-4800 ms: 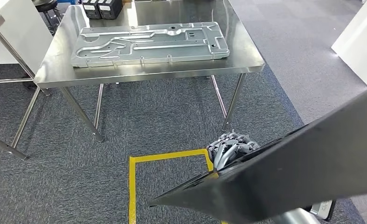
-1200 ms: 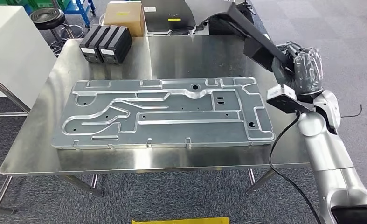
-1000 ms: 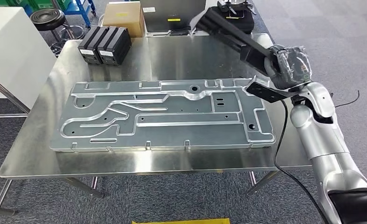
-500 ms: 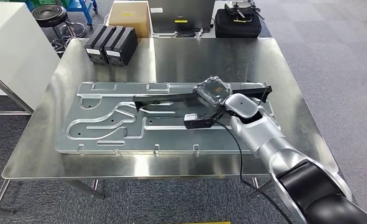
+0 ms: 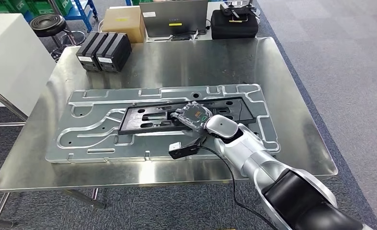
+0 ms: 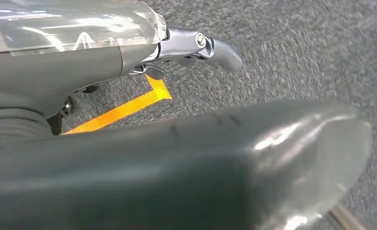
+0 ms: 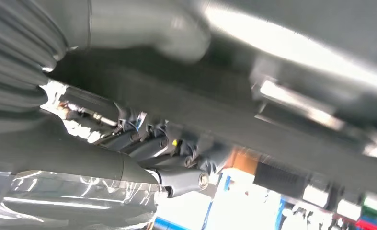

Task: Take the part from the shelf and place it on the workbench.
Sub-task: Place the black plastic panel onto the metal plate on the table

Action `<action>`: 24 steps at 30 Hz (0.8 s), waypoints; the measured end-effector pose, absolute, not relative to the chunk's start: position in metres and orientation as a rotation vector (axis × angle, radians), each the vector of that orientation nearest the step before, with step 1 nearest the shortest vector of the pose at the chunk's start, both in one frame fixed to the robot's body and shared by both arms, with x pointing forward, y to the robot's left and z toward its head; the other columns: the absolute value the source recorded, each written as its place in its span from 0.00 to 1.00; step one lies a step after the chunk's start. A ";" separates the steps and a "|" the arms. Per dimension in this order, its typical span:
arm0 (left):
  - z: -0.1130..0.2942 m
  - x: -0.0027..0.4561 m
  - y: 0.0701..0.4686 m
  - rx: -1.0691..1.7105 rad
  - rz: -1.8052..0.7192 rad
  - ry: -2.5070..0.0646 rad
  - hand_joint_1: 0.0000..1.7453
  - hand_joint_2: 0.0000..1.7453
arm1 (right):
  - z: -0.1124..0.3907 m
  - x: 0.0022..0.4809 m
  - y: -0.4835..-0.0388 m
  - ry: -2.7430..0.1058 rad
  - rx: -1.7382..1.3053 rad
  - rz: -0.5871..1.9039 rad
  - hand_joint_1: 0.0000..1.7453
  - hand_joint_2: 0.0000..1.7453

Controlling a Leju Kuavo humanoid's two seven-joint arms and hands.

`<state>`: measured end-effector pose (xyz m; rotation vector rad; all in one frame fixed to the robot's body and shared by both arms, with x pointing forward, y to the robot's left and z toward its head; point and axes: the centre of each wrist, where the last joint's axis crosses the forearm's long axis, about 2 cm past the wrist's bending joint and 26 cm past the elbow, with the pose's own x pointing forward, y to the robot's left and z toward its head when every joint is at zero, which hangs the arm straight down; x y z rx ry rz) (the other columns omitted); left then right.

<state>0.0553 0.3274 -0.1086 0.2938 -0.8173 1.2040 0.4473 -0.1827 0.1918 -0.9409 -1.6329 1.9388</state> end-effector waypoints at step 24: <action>-0.109 0.055 0.328 0.306 1.204 -0.768 0.00 0.00 | 0.181 0.444 -0.187 -1.679 -0.902 1.803 0.00 0.00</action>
